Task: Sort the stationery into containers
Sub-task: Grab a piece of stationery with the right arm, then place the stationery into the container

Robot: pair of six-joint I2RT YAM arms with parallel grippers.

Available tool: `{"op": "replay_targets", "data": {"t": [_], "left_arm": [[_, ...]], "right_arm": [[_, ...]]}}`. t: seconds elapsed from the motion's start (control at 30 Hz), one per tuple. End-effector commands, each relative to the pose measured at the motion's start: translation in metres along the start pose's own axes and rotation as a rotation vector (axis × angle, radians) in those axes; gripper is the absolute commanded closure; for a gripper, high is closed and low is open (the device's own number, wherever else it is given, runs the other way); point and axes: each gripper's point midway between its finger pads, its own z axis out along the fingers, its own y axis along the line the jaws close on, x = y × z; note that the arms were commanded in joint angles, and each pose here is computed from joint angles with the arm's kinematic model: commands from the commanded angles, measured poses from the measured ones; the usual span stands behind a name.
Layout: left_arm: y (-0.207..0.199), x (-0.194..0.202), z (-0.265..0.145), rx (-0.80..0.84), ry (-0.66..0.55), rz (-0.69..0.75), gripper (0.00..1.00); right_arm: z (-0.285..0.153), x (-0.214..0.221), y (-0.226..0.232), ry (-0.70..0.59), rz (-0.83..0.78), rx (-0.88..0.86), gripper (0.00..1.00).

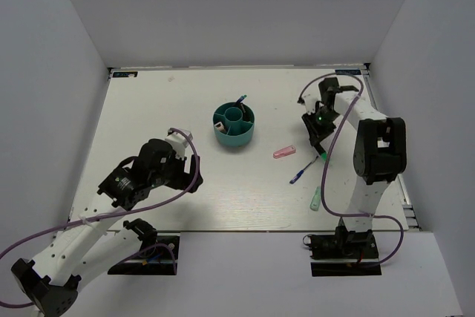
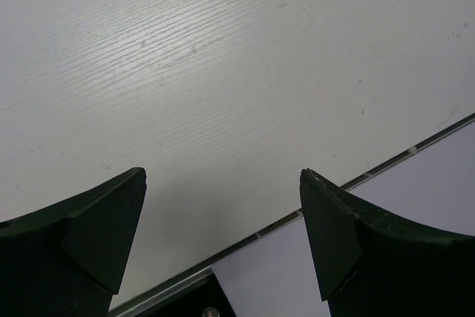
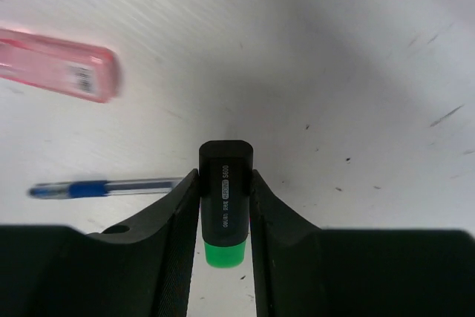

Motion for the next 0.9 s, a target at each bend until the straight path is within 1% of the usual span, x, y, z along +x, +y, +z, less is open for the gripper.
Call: {"op": "replay_targets", "data": {"t": [0.0, 0.1, 0.13, 0.17, 0.23, 0.27, 0.33, 0.4, 0.47, 0.53, 0.57, 0.6, 0.63, 0.67, 0.7, 0.73, 0.77, 0.8, 0.87], "left_arm": [[-0.001, -0.012, -0.007, 0.001, -0.041, -0.006, 0.05], [0.003, -0.015, -0.007, -0.021, -0.056, -0.011, 0.05], [0.001, -0.015, -0.005, -0.017, -0.055, -0.017, 0.05], [0.001, -0.015, -0.004, -0.014, -0.061, -0.018, 0.05], [0.000, -0.013, -0.001, -0.012, -0.056, -0.033, 0.05], [-0.001, -0.016, -0.001, -0.006, -0.068, -0.037, 0.05], [-0.002, -0.018, 0.000, -0.003, -0.073, -0.049, 0.06], [-0.003, -0.023, -0.001, 0.000, -0.092, -0.055, 0.06], [-0.004, -0.027, -0.003, -0.001, -0.107, -0.062, 0.06], [-0.004, -0.029, -0.004, 0.000, -0.115, -0.069, 0.06], [-0.004, -0.030, -0.004, 0.002, -0.121, -0.072, 0.06], [-0.004, -0.031, -0.004, -0.002, -0.126, -0.074, 0.06], [-0.004, -0.031, -0.004, 0.000, -0.123, -0.075, 0.06], [-0.004, -0.031, -0.005, -0.001, -0.127, -0.074, 0.06], [-0.005, -0.032, -0.005, -0.001, -0.127, -0.075, 0.06], [-0.004, -0.032, -0.004, -0.006, -0.125, -0.075, 0.06], [-0.004, -0.033, -0.005, -0.006, -0.125, -0.076, 0.06], [-0.003, -0.034, -0.005, -0.010, -0.130, -0.072, 0.06], [-0.003, -0.035, -0.004, -0.015, -0.130, -0.074, 0.06]], "right_arm": [[-0.058, -0.063, 0.015, -0.203, -0.077, -0.066, 1.00], [-0.076, -0.081, 0.035, -0.258, -0.108, -0.139, 1.00], [-0.092, -0.098, 0.035, -0.309, -0.126, -0.131, 1.00], [-0.098, -0.106, 0.050, -0.333, -0.154, -0.168, 1.00], [-0.119, -0.132, 0.058, -0.408, -0.178, -0.188, 1.00], [-0.132, -0.148, 0.069, -0.449, -0.215, -0.197, 1.00], [-0.133, -0.163, 0.083, -0.478, -0.232, -0.265, 1.00], [-0.154, -0.195, 0.105, -0.585, -0.288, -0.318, 1.00], [-0.160, -0.211, 0.123, -0.633, -0.309, -0.367, 1.00], [-0.175, -0.235, 0.144, -0.754, -0.373, -0.433, 1.00], [-0.177, -0.242, 0.155, -0.802, -0.399, -0.484, 1.00], [-0.178, -0.246, 0.158, -0.823, -0.387, -0.511, 1.00], [-0.181, -0.255, 0.168, -0.869, -0.421, -0.537, 1.00], [-0.183, -0.264, 0.172, -0.895, -0.404, -0.565, 1.00], [-0.183, -0.267, 0.175, -0.904, -0.405, -0.579, 1.00], [-0.187, -0.278, 0.179, -0.957, -0.440, -0.583, 1.00], [-0.186, -0.282, 0.180, -0.962, -0.430, -0.585, 1.00], [-0.180, -0.282, 0.182, -0.946, -0.385, -0.611, 1.00], [-0.182, -0.292, 0.189, -0.996, -0.392, -0.627, 1.00]]}}
